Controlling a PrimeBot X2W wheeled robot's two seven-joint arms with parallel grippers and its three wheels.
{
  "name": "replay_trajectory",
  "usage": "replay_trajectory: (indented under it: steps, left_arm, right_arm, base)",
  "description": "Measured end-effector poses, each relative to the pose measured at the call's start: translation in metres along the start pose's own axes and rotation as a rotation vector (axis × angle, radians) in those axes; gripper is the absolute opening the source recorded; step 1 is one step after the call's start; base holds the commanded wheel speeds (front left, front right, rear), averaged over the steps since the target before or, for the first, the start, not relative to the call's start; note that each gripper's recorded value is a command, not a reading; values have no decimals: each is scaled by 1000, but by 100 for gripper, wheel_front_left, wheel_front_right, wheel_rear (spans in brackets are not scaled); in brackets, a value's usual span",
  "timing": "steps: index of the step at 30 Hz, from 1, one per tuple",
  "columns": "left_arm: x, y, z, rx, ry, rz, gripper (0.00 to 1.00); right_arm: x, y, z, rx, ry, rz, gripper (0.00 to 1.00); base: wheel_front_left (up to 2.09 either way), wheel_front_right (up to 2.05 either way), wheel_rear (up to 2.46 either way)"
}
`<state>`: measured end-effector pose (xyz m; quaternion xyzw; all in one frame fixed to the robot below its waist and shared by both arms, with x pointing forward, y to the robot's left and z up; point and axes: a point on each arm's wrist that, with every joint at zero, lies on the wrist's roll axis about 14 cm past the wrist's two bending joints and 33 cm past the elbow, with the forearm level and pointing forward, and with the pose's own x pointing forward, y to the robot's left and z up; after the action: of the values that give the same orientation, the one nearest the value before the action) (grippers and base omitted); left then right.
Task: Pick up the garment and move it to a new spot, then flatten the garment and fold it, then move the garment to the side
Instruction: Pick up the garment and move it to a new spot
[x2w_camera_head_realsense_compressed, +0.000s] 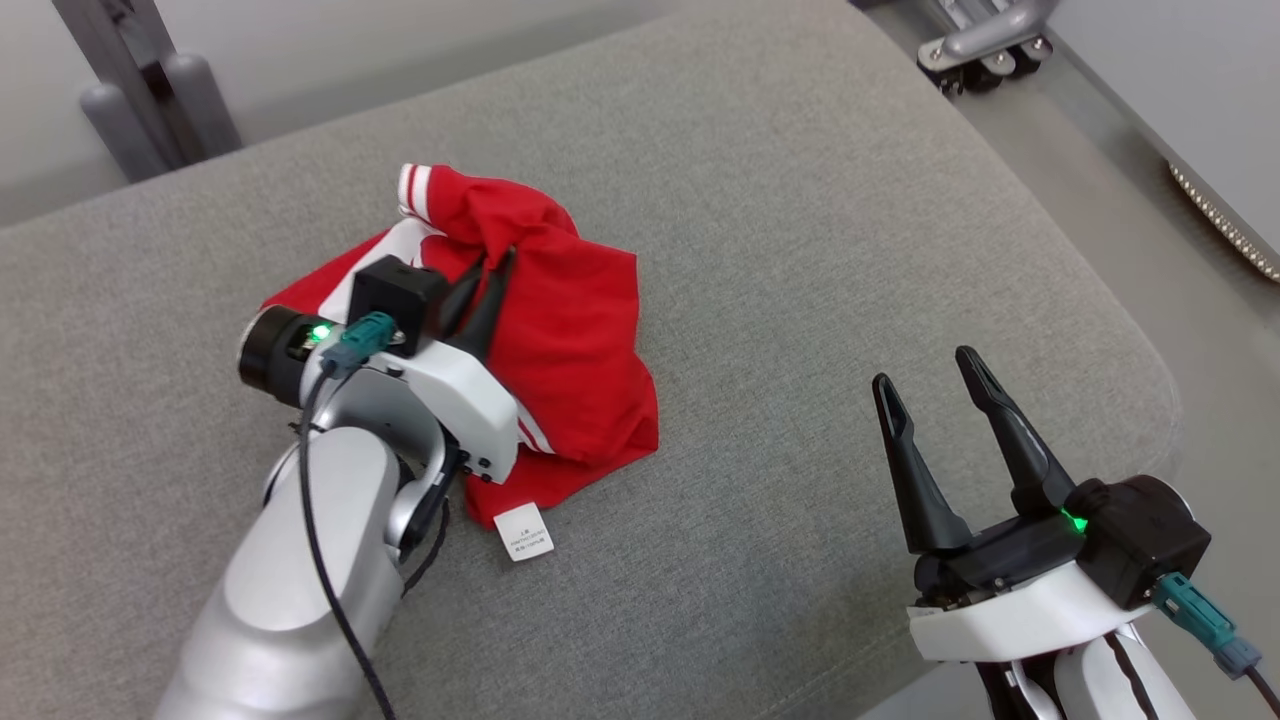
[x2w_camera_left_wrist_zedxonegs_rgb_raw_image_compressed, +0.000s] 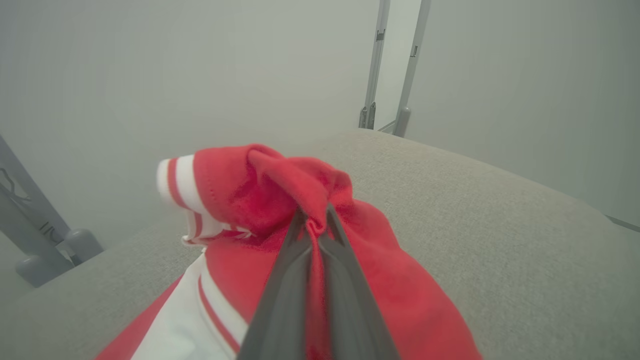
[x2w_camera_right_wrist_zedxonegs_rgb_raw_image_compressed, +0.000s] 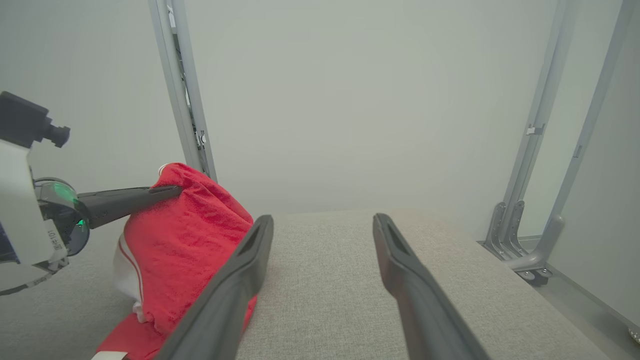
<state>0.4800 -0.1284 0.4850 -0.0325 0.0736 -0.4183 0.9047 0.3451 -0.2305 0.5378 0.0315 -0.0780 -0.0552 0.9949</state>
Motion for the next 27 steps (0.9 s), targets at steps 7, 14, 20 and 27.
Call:
replay_trajectory:
  steps: [7,14,20,27]
  left_arm:
    - [10,-17,-46,-27,78,-73,0]
    - [7,-22,-49,-28,69,-86,52]
    - [-5,-20,-25,-44,-11,-67,100]
    - [-40,-21,16,-94,-154,-9,100]
  right_arm:
    - [14,3,-16,6,40,12,100]
    - [21,13,-19,20,43,43,100]
    - [25,27,-17,21,27,91,100]
    - [24,54,-15,50,15,171,100]
  base:
    - [0,0,0]
    - [0,0,0]
    - [0,0,0]
    - [0,0,0]
